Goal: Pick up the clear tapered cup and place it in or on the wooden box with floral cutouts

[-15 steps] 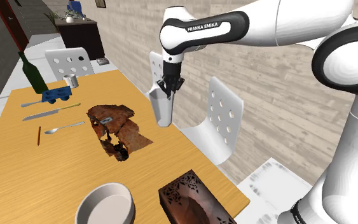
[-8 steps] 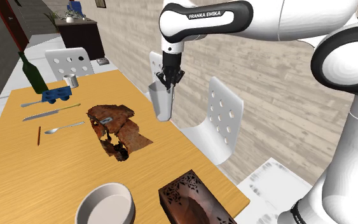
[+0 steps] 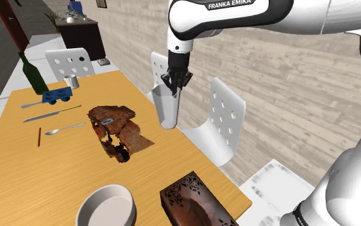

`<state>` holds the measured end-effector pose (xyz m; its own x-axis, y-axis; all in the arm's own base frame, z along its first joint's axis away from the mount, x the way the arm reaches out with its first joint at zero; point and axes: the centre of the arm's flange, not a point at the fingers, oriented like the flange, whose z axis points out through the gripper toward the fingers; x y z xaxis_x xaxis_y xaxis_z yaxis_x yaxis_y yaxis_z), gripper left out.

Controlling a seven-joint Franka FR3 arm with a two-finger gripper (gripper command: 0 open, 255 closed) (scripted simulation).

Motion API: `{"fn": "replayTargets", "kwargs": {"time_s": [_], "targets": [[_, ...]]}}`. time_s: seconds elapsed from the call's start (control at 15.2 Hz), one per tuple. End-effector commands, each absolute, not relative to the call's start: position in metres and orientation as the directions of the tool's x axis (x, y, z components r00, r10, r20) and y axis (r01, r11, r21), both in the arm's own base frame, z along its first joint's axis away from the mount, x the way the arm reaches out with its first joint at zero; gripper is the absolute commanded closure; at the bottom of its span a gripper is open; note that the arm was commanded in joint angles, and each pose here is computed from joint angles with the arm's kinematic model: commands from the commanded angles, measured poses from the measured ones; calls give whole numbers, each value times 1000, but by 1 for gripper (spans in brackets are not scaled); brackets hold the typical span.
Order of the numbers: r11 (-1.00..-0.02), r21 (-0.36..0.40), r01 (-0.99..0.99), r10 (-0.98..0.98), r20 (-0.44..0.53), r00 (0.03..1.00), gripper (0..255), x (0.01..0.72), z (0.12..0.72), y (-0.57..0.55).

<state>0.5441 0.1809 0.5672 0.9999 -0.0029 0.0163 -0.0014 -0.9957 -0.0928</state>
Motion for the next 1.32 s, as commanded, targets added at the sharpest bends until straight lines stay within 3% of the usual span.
{"fn": "replayTargets", "kwargs": {"time_s": [0.0, 1.25], "targets": [[-996, -93, -2, -3, 17, 1000, 255, 516, 569, 185], [-996, -93, -2, -3, 17, 1000, 255, 276, 604, 249]]}}
